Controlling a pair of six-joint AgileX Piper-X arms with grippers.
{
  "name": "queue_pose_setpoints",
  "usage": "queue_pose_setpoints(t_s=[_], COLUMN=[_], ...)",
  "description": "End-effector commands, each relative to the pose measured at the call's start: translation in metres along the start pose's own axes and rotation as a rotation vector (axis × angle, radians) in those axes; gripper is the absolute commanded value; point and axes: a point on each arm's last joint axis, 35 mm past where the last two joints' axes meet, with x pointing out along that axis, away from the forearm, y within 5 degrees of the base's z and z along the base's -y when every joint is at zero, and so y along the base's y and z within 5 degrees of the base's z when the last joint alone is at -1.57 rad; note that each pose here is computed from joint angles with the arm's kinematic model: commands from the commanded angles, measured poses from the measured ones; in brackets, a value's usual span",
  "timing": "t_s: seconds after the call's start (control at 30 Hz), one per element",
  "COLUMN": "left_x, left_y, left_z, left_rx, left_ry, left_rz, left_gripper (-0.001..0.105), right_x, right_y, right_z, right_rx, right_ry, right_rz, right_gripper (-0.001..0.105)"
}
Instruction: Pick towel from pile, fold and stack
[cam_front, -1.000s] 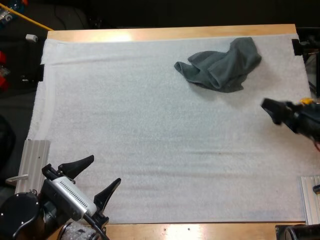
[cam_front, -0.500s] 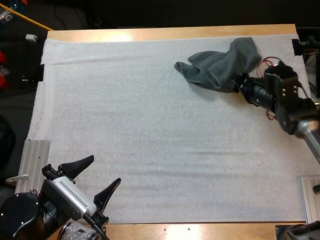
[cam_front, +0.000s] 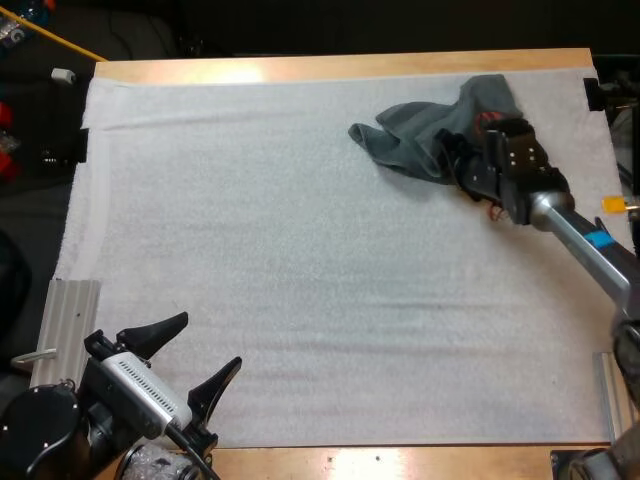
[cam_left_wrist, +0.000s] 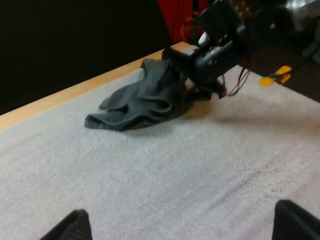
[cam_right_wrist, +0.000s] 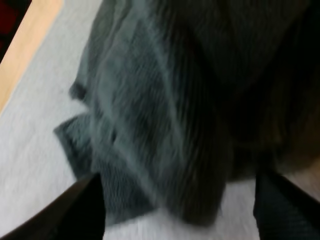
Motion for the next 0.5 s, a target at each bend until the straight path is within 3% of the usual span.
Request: queue_pose_setpoints(t_s=[0.0, 0.1, 0.2, 0.27, 0.3, 0.47], left_x=[-0.001, -0.001, -0.001, -0.001, -0.001, -0.001], left_y=[-0.001, -0.001, -0.001, 0.0, 0.0, 0.0], left_z=[0.001, 0.001, 0.0, -0.001, -0.001, -0.001], left_rx=[-0.011, -0.011, -0.014, -0.017, -0.018, -0.018], left_ry=[-0.001, 0.0, 0.008, 0.016, 0.018, 0.018], left_rz=[-0.009, -0.009, -0.008, -0.007, -0.007, -0.007], left_gripper=[0.07, 0.07, 0.07, 0.07, 0.07, 0.07], right_x=[0.001, 0.015, 0.02, 0.018, 0.016, -0.014], right_y=[0.004, 0.002, 0.002, 0.004, 0.005, 0.026], right_z=[0.005, 0.006, 0.006, 0.007, 0.008, 0.019], right_rx=[0.011, 0.045, 0.079, 0.081, 0.073, -0.129], right_ry=[-0.016, -0.009, -0.001, 0.011, 0.013, -0.038], right_rz=[0.018, 0.012, 0.012, 0.038, 0.049, 0.1], right_gripper=[0.062, 0.058, 0.035, 0.011, 0.004, 0.0])
